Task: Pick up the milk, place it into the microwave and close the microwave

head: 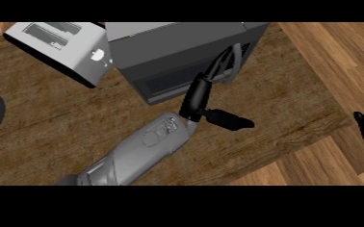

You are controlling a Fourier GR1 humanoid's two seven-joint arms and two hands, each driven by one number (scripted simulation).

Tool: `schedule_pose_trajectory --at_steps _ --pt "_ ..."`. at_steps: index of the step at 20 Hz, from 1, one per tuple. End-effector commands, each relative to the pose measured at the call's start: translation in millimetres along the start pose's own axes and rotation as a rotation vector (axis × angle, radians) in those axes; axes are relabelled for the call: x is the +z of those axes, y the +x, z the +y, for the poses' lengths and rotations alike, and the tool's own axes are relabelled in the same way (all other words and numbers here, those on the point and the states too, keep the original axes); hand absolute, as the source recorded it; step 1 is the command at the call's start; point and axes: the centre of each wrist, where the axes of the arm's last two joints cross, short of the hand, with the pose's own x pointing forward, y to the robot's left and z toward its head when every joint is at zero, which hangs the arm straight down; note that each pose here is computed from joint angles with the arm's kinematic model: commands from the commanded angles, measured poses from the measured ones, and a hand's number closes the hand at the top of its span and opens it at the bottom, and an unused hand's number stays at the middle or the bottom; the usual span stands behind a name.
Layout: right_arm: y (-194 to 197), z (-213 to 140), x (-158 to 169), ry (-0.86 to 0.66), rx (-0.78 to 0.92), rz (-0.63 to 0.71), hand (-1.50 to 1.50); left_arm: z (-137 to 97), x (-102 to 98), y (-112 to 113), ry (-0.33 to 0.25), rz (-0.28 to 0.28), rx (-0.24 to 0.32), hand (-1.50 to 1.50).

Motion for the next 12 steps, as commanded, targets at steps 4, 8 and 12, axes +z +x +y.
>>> schedule_pose_trajectory --at_steps 4,8,12 --pt "6.0 -6.4 -12.1 0.041 -0.020 -0.005 -1.50 4.1 -17.0 5.2 0.043 -0.021 -0.007 -1.50" --pt "7.4 -7.9 -19.6 0.047 -0.027 -0.020 -1.50 4.0 -21.3 6.5 0.038 -0.034 -0.005 -1.50" --pt "11.1 -10.2 -21.5 0.050 -0.023 -0.012 -1.50 5.6 -24.3 6.3 0.060 -0.031 -0.004 -1.50"
